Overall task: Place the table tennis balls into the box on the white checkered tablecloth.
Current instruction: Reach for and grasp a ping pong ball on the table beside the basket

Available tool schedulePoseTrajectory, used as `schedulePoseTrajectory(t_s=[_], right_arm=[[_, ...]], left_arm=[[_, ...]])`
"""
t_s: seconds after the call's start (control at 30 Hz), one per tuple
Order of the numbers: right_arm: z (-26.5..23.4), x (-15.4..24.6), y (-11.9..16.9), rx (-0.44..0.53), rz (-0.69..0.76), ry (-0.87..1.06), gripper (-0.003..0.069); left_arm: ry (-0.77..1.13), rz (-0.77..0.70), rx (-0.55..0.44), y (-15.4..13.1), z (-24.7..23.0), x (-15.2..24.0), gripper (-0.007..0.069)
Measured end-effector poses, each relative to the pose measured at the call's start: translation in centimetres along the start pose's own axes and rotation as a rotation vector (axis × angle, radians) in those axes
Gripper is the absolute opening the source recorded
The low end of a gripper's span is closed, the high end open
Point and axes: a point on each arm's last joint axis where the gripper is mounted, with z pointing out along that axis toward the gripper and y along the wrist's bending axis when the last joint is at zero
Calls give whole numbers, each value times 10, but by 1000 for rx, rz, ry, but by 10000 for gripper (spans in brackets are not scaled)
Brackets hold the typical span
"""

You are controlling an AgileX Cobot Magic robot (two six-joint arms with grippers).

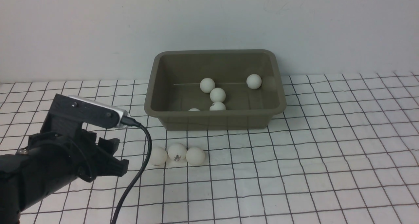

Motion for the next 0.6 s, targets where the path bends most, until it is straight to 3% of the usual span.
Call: schedulePoseTrajectory(t_s=[0.2, 0.4, 0.5, 0.6], right_arm=[[0, 0, 0, 0, -8, 0, -17], [0, 0, 0, -3, -7, 0, -18], [0, 0, 0, -3, -8, 0, -18], [0, 0, 0, -3, -11, 0, -18]], left_arm=[[92, -78, 72, -2, 0, 30, 227], [131, -195, 252, -18, -5, 36, 227], [62, -149, 346, -28, -15, 17, 227], [-81, 82, 454, -41, -32, -9, 227]])
